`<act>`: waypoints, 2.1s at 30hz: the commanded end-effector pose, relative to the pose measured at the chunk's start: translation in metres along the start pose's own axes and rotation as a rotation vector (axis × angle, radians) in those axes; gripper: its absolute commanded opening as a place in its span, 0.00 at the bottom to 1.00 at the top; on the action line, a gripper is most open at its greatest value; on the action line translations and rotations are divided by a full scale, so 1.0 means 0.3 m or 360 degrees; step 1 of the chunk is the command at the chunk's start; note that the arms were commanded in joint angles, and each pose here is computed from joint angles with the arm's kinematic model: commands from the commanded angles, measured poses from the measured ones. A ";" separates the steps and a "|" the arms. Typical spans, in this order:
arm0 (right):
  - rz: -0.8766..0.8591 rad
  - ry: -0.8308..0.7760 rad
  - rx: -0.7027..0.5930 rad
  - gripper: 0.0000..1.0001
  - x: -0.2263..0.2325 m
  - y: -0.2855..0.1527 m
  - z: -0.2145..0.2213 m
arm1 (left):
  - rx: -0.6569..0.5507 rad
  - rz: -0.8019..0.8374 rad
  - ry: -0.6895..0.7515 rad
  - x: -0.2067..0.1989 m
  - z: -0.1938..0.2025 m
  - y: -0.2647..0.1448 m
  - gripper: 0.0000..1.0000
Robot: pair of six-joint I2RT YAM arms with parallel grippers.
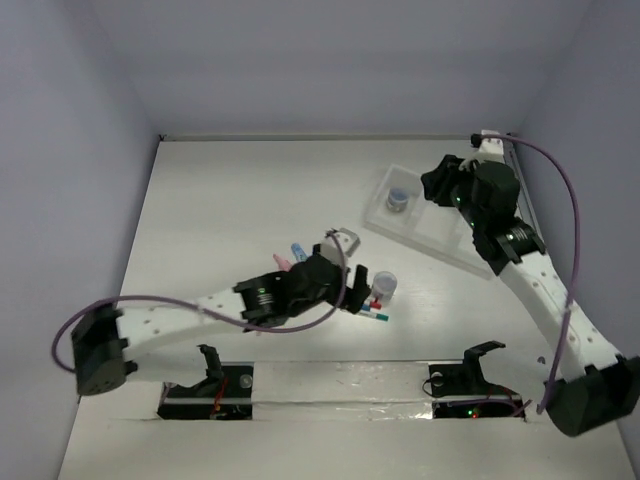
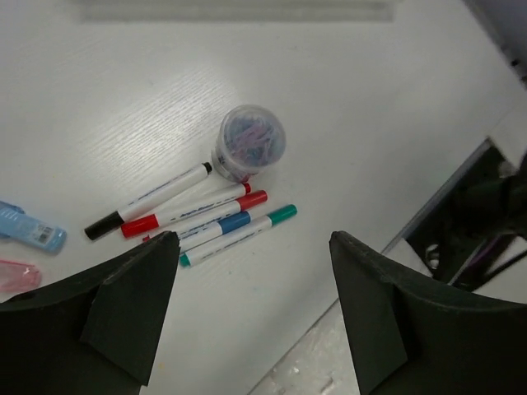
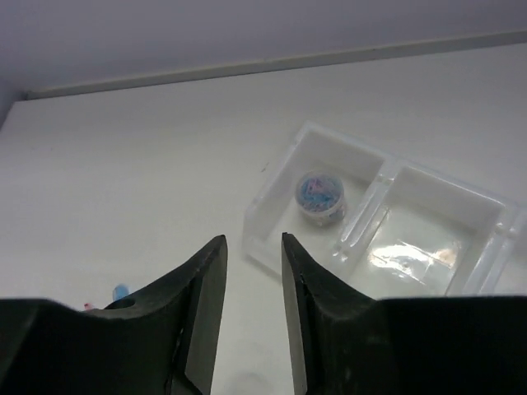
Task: Sort the stationery into containers
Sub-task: Pick up the stationery from the center of the board.
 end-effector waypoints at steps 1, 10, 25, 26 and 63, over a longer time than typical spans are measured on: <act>-0.0017 0.0094 -0.0082 0.51 -0.012 -0.098 0.003 | -0.0060 -0.0227 0.0069 -0.035 0.011 0.139 0.70; -0.0054 0.0061 -0.0179 0.96 -0.028 -0.326 -0.032 | 0.0096 -0.0344 0.0363 -0.104 0.089 0.362 0.71; -0.0156 0.0049 -0.0132 0.95 -0.012 -0.346 -0.017 | 0.0217 -0.0373 0.0474 -0.132 0.152 0.526 0.72; -0.0164 0.0051 -0.0131 0.95 -0.011 -0.347 -0.016 | 0.0217 -0.0373 0.0474 -0.133 0.154 0.530 0.71; -0.0117 0.0049 -0.0194 0.95 -0.027 -0.395 -0.029 | -0.0244 -0.0413 0.0269 -0.041 -0.286 0.502 0.22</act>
Point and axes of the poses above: each gripper's point midway between its finger pads, its own y axis out along the fingers, its own x axis along the line the jaws close on, z = x × y, the point moved 8 cm from there along -y, back along the fingers, and after that the axes turned 3 degrees about y, right-handed, at the moved point
